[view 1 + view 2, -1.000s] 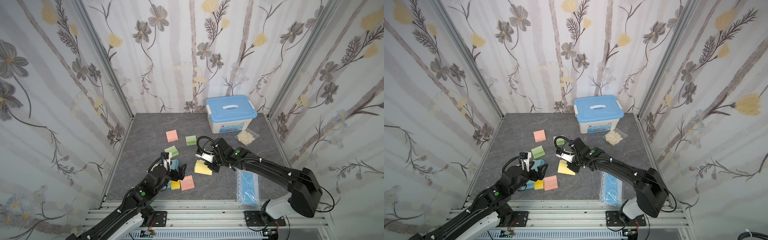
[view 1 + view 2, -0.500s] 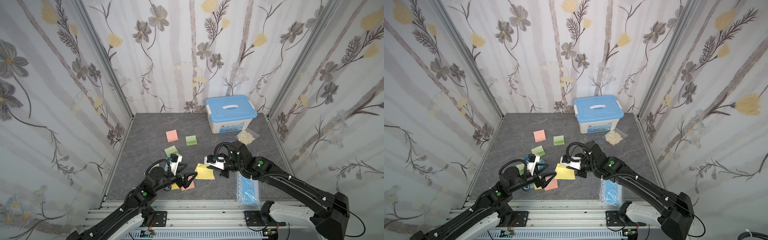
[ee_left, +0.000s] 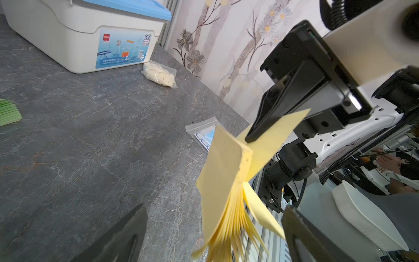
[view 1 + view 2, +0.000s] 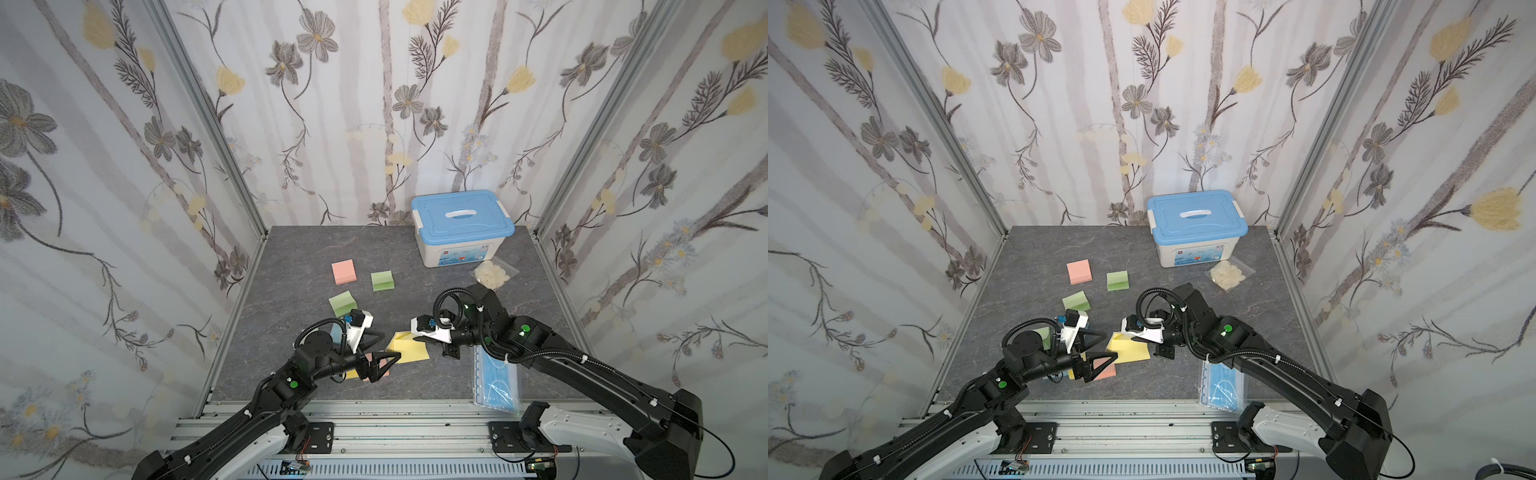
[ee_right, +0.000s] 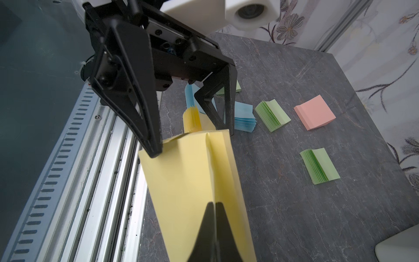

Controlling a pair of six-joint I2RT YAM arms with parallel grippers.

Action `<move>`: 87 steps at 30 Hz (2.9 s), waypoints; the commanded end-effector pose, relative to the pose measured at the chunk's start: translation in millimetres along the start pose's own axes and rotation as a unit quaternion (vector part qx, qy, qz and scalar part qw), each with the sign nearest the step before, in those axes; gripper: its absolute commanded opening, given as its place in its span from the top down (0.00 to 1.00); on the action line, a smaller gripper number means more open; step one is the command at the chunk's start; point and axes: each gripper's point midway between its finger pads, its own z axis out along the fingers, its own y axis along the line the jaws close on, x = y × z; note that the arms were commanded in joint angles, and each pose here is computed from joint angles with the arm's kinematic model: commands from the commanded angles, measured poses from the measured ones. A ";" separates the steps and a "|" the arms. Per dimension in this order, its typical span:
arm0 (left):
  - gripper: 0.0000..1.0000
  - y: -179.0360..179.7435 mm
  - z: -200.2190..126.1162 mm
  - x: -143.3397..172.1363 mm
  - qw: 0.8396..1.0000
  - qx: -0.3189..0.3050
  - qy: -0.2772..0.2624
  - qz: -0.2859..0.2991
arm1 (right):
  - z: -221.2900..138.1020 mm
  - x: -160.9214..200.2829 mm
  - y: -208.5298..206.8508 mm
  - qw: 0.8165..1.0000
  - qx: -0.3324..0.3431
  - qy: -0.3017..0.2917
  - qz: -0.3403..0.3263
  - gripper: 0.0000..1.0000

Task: Tear off pages from different memo pads
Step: Tear off the paper from the memo pad, then place the paper at the center of the board.

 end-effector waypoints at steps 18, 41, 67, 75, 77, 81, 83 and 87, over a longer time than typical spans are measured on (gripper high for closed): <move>0.50 -16.8 8.6 -2.5 0.999 0.042 0.011 0.016 | 1.0 -8.1 10.5 0.999 -0.025 -0.022 -0.015 1.00; 1.00 75.4 -6.5 -7.2 0.972 -0.236 0.005 -0.020 | -18.8 26.1 -113.2 0.944 0.282 0.115 -0.124 1.00; 1.00 100.8 -44.2 -15.4 0.940 -0.337 -0.049 -0.026 | 44.4 240.6 -295.4 0.910 0.135 0.348 -0.181 0.90; 1.00 100.3 -41.2 -26.9 0.936 -0.346 -0.053 -0.043 | 21.4 210.0 -284.5 0.919 0.155 0.318 -0.176 0.39; 1.00 95.4 -34.8 -35.1 0.939 -0.335 -0.056 -0.054 | 7.0 179.4 -282.5 0.927 0.183 0.284 -0.164 0.23; 1.00 91.4 -14.7 -51.4 0.942 -0.321 -0.052 -0.082 | -34.8 106.7 -277.7 0.937 0.287 0.174 -0.099 0.00; 1.00 92.0 1.0 -57.7 0.945 -0.314 -0.039 -0.088 | -64.4 73.7 -271.4 0.925 0.358 0.117 -0.049 0.00; 1.00 108.2 36.7 -68.0 0.945 -0.308 0.001 -0.108 | -123.7 51.4 -245.0 0.874 0.473 0.022 0.107 0.00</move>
